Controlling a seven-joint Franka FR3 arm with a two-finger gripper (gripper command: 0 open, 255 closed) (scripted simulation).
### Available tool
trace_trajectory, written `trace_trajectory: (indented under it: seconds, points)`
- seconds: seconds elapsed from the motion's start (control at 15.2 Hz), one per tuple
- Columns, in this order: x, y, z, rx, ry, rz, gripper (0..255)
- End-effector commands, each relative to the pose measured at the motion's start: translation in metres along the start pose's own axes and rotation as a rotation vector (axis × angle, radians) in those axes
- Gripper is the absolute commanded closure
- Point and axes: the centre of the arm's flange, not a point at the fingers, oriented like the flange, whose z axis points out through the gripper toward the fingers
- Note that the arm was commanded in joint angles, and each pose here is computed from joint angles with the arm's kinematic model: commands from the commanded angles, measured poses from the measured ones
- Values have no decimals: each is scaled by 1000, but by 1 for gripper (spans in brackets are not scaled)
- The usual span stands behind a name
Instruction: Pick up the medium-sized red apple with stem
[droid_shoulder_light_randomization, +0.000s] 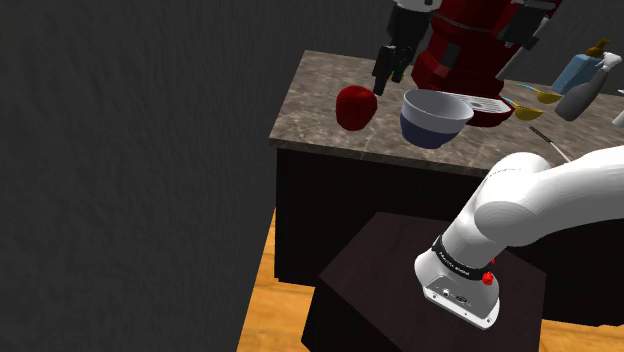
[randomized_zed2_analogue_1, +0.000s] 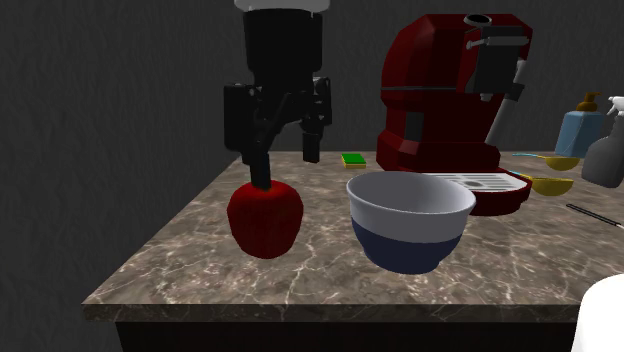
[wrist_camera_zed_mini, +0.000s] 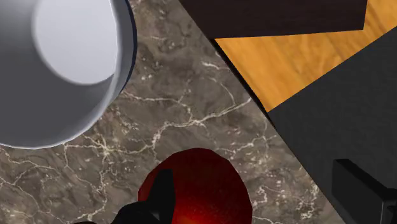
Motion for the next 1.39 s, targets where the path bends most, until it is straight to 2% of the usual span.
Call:
trace_trajectory:
  seconds: [0.0,0.46,0.53,0.99,1.12,1.19,1.32]
  points:
    - [0,0,0,0,0,0,0]
    - [40,15,13,-105,309,567,0]
    - [41,16,13,-109,321,589,0]
    - [39,13,53,-109,321,589,0]
    - [39,13,53,-109,321,589,0]
    - [40,13,53,-109,321,589,255]
    - [40,13,53,-109,321,589,255]
